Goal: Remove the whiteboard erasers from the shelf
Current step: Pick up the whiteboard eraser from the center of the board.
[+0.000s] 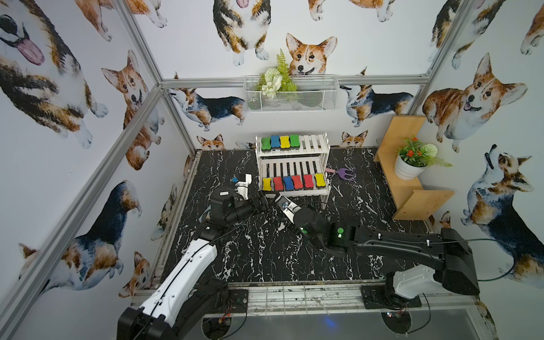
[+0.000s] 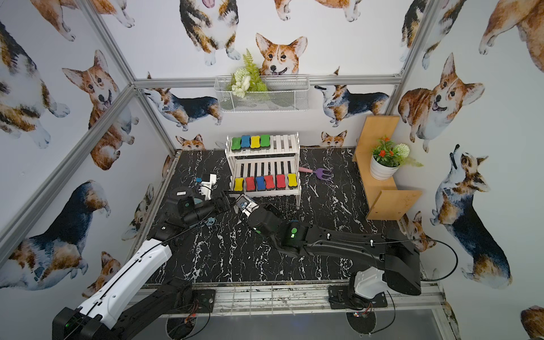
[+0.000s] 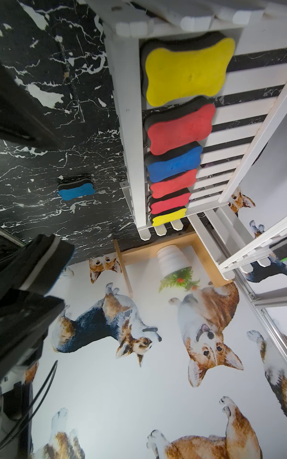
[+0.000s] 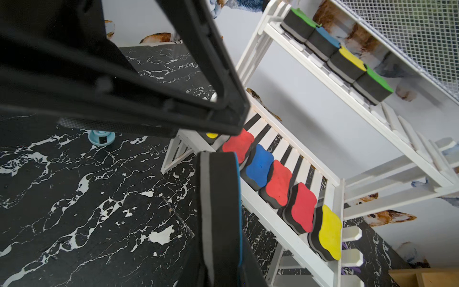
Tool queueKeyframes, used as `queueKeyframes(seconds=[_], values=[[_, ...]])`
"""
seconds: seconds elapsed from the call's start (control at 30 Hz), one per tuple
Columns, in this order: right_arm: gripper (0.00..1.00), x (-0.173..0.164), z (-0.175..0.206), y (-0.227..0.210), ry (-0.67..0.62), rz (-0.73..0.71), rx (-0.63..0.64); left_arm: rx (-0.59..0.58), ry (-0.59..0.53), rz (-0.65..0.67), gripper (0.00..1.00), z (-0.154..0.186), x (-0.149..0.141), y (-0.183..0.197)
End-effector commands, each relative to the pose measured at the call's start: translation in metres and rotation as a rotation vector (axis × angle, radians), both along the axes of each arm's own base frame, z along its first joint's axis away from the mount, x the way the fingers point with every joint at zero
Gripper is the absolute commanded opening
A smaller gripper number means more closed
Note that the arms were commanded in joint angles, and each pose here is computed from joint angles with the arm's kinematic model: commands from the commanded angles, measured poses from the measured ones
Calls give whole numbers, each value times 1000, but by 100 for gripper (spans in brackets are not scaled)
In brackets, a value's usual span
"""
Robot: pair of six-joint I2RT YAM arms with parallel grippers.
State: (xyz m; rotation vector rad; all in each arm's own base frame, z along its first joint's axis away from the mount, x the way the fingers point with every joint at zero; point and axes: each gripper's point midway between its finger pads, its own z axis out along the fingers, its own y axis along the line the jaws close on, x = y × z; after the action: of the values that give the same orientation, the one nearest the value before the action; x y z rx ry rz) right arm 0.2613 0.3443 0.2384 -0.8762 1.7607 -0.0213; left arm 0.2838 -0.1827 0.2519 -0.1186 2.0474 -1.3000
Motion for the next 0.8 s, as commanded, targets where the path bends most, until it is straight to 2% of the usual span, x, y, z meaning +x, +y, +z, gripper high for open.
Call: queueKeyframes(seconds=[0.0,0.1,0.33,0.6,0.7,0.77], values=[[4,3,11,12,-35,22,28,-32,-12,-5,95,4,1,-2],[4,5,15,20,-38,39,34,-45,10,-8,89,-2,2,-3],[4,12,13,34,-62,41,10,-76,22,-6,66,-2,3,-5],[4,21,22,41,-108,12,30,-89,39,-10,64,-3,3,-6],[5,16,24,46,-100,43,50,-88,38,-8,51,-2,4,-6],[9,11,22,49,-86,69,64,-86,35,-7,34,-1,5,-6]])
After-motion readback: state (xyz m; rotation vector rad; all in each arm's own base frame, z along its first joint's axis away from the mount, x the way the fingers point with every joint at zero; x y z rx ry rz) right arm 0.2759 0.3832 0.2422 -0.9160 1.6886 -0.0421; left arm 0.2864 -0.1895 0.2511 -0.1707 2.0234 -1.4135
